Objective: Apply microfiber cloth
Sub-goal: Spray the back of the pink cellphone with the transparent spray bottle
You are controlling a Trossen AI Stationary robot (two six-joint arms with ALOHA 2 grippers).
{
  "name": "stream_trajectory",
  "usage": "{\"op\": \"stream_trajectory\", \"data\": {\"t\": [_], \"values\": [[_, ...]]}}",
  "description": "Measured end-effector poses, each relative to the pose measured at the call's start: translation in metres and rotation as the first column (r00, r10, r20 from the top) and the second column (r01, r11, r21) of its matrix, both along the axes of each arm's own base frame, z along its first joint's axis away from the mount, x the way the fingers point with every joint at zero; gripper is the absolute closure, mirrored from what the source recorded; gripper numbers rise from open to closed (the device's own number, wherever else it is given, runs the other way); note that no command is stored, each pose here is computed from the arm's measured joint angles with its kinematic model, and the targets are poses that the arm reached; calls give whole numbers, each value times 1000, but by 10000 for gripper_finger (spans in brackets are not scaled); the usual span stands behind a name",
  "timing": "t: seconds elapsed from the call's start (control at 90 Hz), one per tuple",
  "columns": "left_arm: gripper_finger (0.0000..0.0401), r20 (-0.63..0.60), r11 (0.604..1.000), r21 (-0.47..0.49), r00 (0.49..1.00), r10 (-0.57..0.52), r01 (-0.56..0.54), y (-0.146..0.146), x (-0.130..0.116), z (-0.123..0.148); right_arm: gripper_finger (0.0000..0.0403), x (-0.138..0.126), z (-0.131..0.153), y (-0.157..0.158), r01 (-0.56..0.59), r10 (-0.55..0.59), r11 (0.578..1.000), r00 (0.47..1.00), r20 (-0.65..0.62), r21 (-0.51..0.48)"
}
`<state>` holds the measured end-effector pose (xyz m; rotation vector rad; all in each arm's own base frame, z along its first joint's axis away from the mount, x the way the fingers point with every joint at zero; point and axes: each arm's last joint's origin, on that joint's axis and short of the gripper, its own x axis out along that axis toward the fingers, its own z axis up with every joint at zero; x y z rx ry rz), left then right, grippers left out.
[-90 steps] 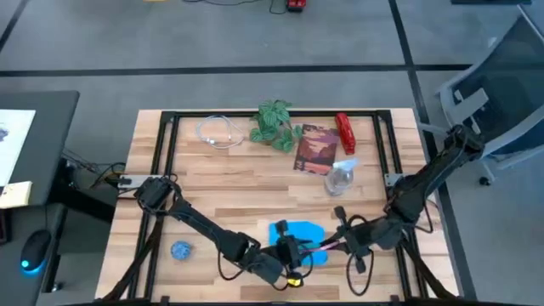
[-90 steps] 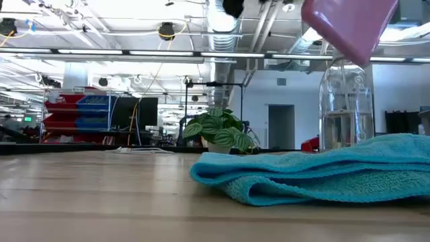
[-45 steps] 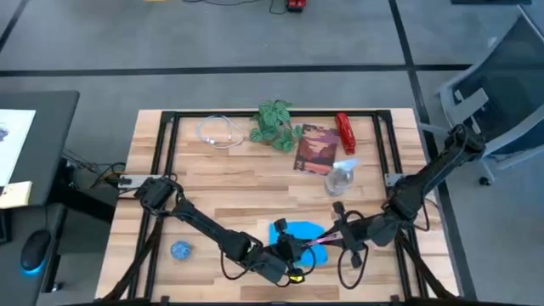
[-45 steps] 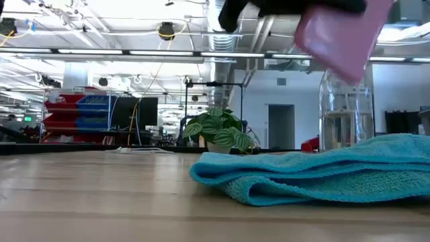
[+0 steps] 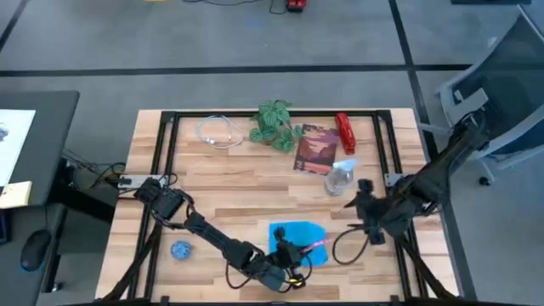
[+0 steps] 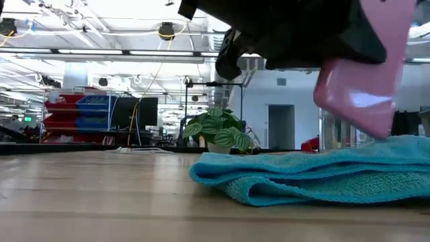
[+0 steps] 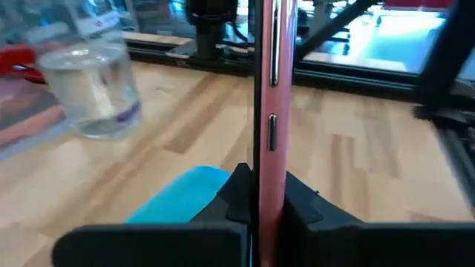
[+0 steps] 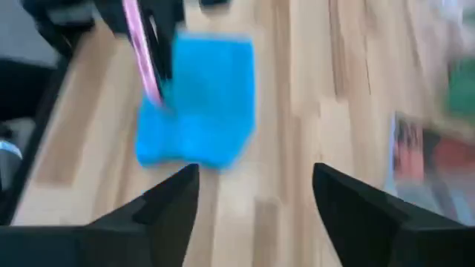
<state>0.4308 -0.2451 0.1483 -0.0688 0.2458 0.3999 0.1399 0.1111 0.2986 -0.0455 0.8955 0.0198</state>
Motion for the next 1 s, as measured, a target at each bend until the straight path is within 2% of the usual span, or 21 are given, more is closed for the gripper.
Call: {"op": "stream_trajectory", "data": {"t": [0.1, 0.189, 0.333, 0.422, 0.522, 0.722, 0.9, 1.0], "values": [[399, 2, 1000, 0, 1000, 5, -5, 0, 0, 0, 134, -9, -2, -8, 117, -116, 993, 991, -66, 25], [396, -10, 1000, 6, 1000, 7, -7, 2, 0, -1, 133, -13, -4, -13, 199, -198, 980, 976, -86, 0], [393, -16, 1000, 11, 1000, 8, -7, 2, 0, -2, 133, -19, -4, -28, 343, -348, 931, 937, -17, -125], [392, -16, 1000, 10, 1000, 8, -8, 2, 0, -2, 133, -19, -3, -39, 385, -392, 901, 920, 3, -200], [391, -17, 1000, 9, 1000, 6, -6, 2, 0, -2, 133, -17, 3, -49, 360, -371, 900, 929, 3, -247], [390, -17, 1000, 8, 1000, 5, -4, 2, 0, -2, 133, -16, 34, -67, 300, -301, 910, 953, 43, -287], [389, -22, 1000, -1, 1000, -17, 17, 1, 0, -2, 132, -7, 46, -76, 166, -159, 962, 986, 48, -216], [389, -21, 1000, -3, 1000, -18, 18, 1, 0, -2, 132, 0, 47, -83, 139, -133, 965, 990, 44, -223]]}}
